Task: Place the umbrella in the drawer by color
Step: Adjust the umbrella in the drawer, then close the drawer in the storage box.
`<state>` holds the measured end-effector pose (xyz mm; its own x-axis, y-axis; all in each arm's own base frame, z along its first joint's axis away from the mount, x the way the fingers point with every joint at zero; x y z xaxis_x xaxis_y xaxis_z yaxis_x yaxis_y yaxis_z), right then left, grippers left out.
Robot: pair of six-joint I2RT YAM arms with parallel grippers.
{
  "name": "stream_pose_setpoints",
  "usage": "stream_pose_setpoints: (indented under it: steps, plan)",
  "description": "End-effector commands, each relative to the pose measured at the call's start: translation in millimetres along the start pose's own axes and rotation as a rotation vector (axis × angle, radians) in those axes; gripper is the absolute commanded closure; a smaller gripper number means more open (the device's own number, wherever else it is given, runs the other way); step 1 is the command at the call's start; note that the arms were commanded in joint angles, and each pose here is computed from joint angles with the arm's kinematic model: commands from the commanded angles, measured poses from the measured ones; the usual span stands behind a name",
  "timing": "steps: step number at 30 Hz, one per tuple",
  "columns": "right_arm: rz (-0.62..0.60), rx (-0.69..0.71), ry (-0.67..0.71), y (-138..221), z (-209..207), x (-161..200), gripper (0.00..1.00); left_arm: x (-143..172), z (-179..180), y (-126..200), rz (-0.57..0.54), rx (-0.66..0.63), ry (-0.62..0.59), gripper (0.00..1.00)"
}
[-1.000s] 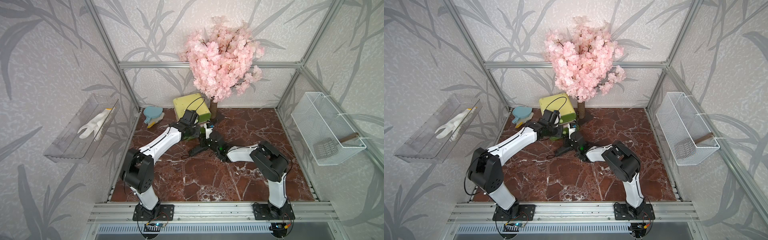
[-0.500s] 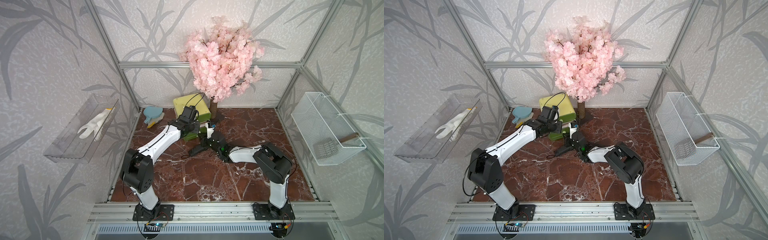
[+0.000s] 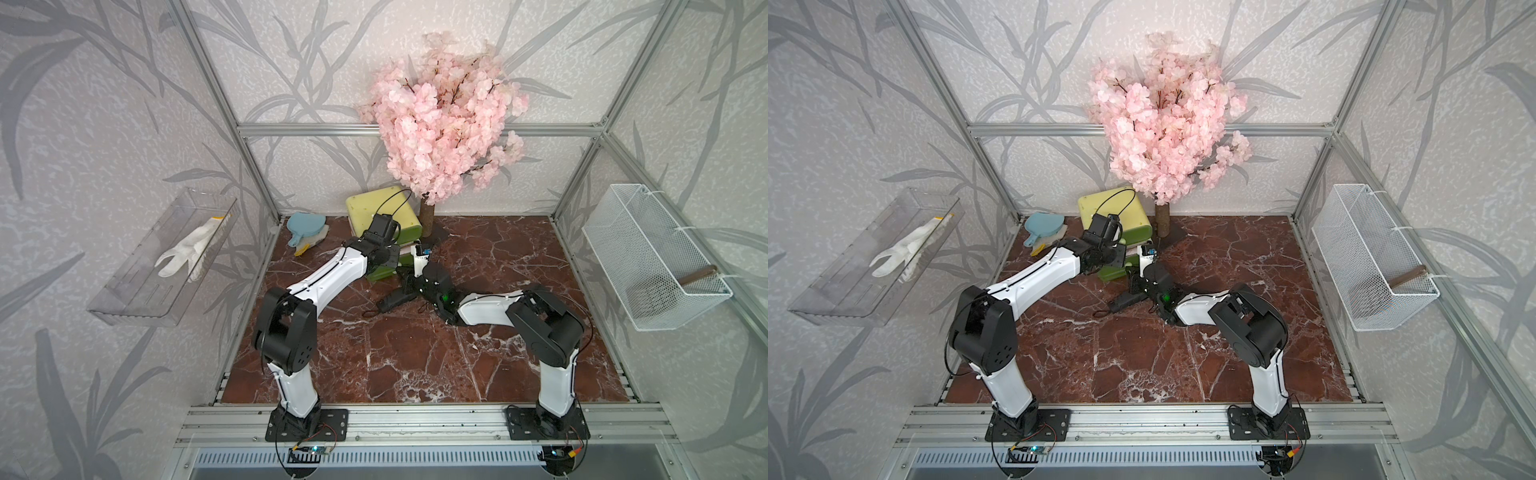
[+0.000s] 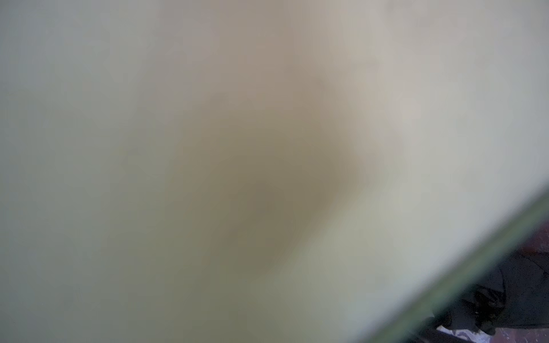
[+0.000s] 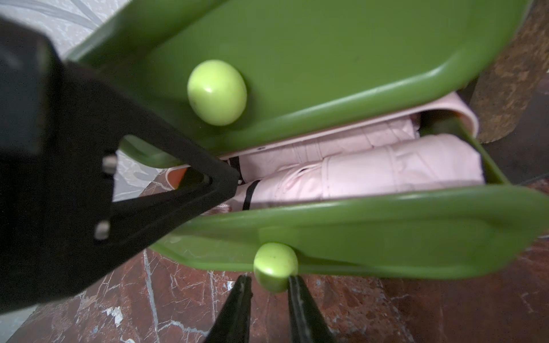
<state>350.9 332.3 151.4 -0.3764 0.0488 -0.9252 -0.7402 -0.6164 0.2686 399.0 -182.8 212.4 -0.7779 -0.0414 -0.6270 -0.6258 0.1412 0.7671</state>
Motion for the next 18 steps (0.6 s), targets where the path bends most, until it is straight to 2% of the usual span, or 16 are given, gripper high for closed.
stream_pose_setpoints:
  steps: [1,6,10,14,18]
  plan:
    - [-0.066,-0.030,0.005,5,6,-20,0.74,15,4,-10,0.049,-0.030,-0.027,0.96]
    - [-0.063,-0.033,0.004,2,6,-18,0.74,7,-3,-3,0.040,0.013,-0.014,0.95]
    - [-0.053,-0.031,0.004,-3,5,-14,0.74,-19,-17,29,-0.017,0.094,0.002,0.91]
    - [-0.053,-0.032,-0.001,-7,5,-14,0.74,-49,-27,70,-0.129,0.181,0.028,0.84]
    - [-0.055,-0.034,-0.004,-11,7,-17,0.74,-66,-30,97,-0.183,0.207,0.029,0.77]
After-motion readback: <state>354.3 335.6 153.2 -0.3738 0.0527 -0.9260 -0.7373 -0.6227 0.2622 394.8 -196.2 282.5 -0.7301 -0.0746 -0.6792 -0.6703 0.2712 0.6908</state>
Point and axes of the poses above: each gripper's point midway between its finger pads, its own y axis back along the fingers, its own z axis along the line the jaws close on, x = y × z, the point moved 7 cm from there along y, back along the fingers, and after that the axes turned 10 degrees about y, right-handed, at the moved point
